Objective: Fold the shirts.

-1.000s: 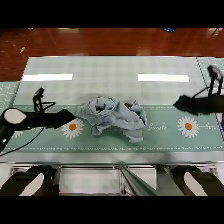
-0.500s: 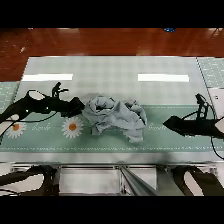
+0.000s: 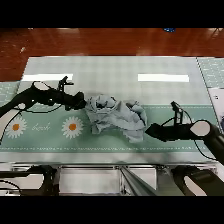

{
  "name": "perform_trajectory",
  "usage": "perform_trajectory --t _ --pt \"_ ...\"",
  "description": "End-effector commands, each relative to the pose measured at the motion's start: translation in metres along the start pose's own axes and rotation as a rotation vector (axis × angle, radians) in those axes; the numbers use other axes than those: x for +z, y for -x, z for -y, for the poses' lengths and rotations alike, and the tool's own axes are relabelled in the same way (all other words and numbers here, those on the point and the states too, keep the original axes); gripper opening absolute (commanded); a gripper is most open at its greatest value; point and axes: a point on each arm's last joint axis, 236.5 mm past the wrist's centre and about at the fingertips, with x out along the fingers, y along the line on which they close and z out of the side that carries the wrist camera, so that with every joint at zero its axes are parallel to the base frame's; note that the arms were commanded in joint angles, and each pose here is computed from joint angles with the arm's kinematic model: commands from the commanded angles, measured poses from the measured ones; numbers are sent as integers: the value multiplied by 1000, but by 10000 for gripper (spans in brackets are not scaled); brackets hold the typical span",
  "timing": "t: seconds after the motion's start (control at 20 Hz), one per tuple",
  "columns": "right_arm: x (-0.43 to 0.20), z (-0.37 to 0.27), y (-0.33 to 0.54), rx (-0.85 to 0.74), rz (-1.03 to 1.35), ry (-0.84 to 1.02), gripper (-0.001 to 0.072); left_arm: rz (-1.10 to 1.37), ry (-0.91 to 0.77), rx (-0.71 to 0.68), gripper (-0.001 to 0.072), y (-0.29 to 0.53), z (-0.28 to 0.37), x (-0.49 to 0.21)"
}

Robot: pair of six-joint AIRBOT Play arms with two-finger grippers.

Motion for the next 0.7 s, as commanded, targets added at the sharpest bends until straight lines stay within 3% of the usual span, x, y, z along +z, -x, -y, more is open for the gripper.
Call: perform_trajectory --t 0.0,0.2,0.25,0.35,0.5,0.65 --pt "-16 -19 -33 42 -74 -3 405 -17 -47 -24 18 5 13 3" --pt "-32 -37 -62 74 -119 -16 405 -25 -47 -26 18 5 14 1" --pt "-30 -42 -66 81 -108 -13 373 -27 -47 -27 18 6 14 1" --pt "-24 -60 -64 115 -94 66 25 -37 -47 -35 18 9 15 0" --pt "2 -109 -21 190 -54 268 20 -32 -104 -85 17 45 31 10" --pt "80 -165 79 232 210 425 19 178 -204 -131 17 126 73 50"
